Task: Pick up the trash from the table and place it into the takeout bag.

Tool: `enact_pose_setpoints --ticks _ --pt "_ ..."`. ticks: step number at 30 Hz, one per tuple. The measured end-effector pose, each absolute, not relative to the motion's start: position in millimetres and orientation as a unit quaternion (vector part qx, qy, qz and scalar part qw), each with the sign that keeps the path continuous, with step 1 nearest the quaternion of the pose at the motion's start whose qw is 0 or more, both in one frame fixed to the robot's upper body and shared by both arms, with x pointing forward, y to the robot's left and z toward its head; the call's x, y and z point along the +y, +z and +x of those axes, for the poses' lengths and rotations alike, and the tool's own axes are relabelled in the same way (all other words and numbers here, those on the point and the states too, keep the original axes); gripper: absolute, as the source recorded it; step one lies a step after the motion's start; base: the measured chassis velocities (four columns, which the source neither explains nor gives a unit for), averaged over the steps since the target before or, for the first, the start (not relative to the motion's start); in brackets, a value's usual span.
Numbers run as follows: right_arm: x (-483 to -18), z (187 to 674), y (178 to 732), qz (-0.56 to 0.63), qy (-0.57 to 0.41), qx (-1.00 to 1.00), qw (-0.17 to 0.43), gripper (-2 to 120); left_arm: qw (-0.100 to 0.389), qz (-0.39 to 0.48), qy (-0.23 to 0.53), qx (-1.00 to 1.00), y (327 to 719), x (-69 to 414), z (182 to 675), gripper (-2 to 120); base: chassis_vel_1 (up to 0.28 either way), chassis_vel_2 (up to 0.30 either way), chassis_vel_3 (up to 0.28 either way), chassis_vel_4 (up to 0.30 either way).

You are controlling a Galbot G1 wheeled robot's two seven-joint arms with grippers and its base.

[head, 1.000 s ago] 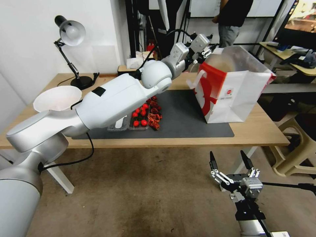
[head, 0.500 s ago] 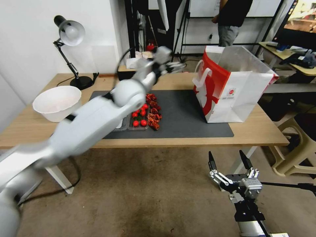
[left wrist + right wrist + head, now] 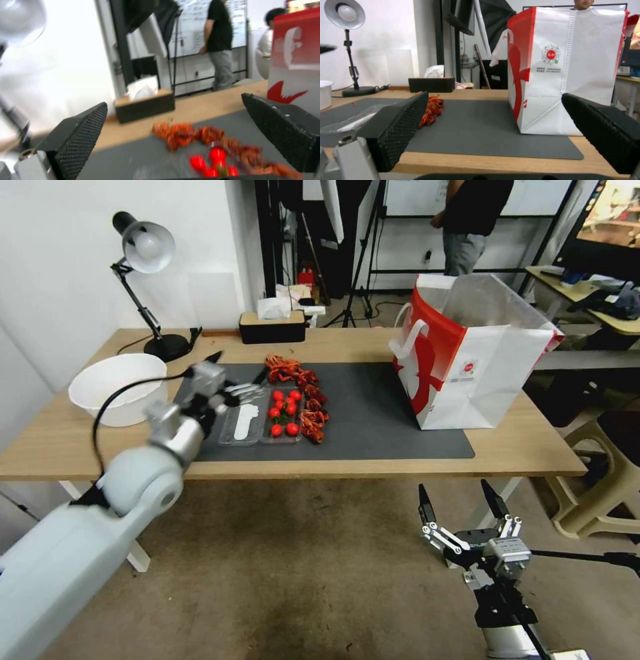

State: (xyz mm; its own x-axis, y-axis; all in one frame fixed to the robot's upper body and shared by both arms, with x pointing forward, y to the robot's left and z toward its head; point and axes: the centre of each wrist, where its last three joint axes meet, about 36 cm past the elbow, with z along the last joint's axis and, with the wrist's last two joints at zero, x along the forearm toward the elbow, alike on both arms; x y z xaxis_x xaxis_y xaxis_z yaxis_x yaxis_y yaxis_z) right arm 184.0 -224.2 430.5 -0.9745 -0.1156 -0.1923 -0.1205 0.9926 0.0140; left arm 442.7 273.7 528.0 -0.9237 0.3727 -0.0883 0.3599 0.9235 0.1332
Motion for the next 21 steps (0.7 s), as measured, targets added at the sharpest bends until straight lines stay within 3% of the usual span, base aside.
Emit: enact_pose_setpoints --ticks 10,21 --pt "-228 184 440 -0.056 0.012 0.994 0.097 100 0.046 0.049 -0.030 0.997 469 281 333 100 0.000 0.000 0.000 0.000" --pt "-235 192 436 -0.061 0.039 0.995 0.074 100 0.034 0.010 -0.049 0.998 436 275 283 100 0.000 0.000 0.000 0.000"
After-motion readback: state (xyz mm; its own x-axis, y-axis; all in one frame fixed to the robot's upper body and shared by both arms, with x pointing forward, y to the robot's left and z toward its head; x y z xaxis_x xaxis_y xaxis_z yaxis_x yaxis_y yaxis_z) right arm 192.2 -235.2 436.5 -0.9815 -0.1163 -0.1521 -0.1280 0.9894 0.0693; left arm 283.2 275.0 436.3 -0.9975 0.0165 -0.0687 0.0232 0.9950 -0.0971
